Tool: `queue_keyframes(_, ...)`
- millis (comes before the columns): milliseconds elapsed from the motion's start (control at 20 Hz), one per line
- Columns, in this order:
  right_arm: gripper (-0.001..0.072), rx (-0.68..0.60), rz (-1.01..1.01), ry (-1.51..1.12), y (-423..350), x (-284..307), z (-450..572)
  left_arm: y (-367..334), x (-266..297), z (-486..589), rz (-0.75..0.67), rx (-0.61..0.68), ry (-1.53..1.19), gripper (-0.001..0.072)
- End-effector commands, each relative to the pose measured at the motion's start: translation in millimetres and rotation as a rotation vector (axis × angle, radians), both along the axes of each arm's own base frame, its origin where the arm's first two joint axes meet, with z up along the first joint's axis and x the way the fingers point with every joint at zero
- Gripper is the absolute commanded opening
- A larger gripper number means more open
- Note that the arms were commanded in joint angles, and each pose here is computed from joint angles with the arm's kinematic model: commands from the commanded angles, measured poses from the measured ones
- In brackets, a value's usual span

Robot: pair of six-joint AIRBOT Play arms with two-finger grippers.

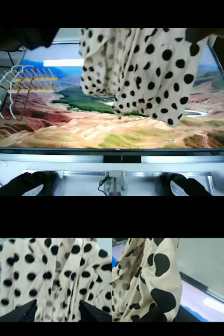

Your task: Fold the shirts.

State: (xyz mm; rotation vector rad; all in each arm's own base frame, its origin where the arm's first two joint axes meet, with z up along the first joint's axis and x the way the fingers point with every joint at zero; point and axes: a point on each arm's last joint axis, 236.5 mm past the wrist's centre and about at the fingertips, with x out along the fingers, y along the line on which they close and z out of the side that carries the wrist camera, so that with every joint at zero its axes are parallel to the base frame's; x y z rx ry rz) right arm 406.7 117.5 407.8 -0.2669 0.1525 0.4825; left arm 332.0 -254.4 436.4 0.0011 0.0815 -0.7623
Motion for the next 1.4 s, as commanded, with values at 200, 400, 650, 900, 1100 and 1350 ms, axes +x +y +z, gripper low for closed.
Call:
queue_keyframes(200,0.0066,-0.032,0.054,0.16,9,-14,-36,-11,45,-16,0.055,-0.008,-0.01,0.0719)
queue_keyframes(400,0.0067,-0.024,0.255,0.237,46,-46,-48,-28,81,0,0.096,-0.108,-0.142,0.0719)
queue_keyframes(650,0.0067,-0.026,0.34,0.221,60,-52,-48,-59,103,-8,0.097,-0.175,-0.193,0.0718)
queue_keyframes(900,0.0067,0.009,0.372,0.262,68,-39,-59,-76,116,-12,0.107,-0.231,-0.241,0.0713)
queue_keyframes(1100,0.0067,0.0,0.351,0.233,65,-31,-58,-87,110,-13,0.086,-0.244,-0.237,0.0713)
queue_keyframes(1350,0.0067,0.02,0.358,0.243,69,-19,-64,-97,98,2,0.07,-0.292,-0.279,0.0706)
